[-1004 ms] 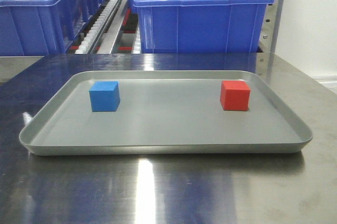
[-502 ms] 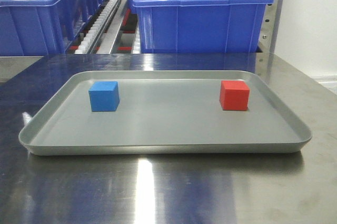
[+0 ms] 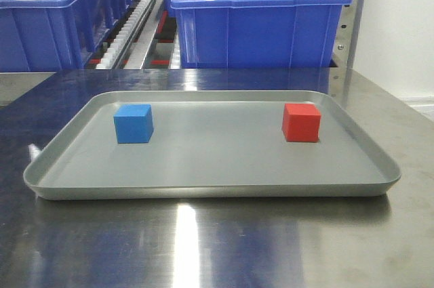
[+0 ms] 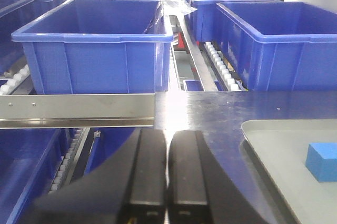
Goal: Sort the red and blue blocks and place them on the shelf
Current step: 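Lower the open right gripper around the red cube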
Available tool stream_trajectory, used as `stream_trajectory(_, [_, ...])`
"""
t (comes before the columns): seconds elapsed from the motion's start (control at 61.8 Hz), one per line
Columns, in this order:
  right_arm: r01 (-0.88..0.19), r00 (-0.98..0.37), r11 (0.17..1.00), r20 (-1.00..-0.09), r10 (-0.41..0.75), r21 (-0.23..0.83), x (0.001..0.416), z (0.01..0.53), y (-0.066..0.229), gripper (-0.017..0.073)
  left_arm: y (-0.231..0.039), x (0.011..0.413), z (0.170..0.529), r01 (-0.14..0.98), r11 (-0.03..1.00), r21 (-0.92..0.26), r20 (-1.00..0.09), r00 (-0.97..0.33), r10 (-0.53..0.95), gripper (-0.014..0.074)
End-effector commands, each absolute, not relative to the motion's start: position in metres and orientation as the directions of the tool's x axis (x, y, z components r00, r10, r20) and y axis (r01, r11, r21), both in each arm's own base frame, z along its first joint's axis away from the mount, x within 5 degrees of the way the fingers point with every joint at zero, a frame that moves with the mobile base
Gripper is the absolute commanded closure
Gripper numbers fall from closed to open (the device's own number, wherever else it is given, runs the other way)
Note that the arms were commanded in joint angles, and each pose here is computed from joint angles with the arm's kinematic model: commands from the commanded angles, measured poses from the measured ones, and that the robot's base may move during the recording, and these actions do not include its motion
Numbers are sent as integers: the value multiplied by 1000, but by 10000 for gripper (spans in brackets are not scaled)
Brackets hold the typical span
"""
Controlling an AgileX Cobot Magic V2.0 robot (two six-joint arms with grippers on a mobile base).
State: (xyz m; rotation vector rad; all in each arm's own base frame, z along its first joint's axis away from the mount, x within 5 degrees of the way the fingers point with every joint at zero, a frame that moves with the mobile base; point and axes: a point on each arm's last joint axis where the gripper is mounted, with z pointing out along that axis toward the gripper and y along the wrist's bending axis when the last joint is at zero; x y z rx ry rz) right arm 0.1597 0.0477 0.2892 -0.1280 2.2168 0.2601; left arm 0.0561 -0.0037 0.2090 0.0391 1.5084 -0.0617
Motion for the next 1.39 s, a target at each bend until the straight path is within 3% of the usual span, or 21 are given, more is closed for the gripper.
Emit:
stream_trajectory(0.0, [-130, -638, 977, -769, 48, 169, 182, 299, 56, 461, -3, 55, 209, 60, 998, -26, -990, 134, -34, 470])
stream_trajectory(0.081, [-88, -704, 984, -709, 47, 153, 196, 297, 64, 344, -3, 55, 209, 60, 998, -26, -990, 134, -34, 470])
stream_trajectory(0.21, [-28, -787, 993, -615, 50, 116, 219, 292, 79, 32, -3, 55, 209, 60, 998, -26, -990, 134, -34, 470])
stream_trajectory(0.291, [-26, -814, 994, -580, 42, 108, 234, 296, 93, -74, -3, 55, 209, 60, 998, -26, -990, 134, -34, 470])
stream_trajectory(0.664, [-19, -929, 991, -369, 31, 132, 290, 311, 160, -43, -3, 55, 209, 60, 998, -26, -990, 134, -34, 470])
stream_trajectory(0.842, [-25, -932, 990, -362, 26, 136, 318, 304, 180, -43, -3, 55, 209, 60, 998, -26, -990, 134, -34, 470])
stream_trajectory(1.376, [21, -949, 994, -312, 53, 106, 353, 260, 182, -43, -3, 55, 209, 60, 998, -26, -990, 134, -34, 470])
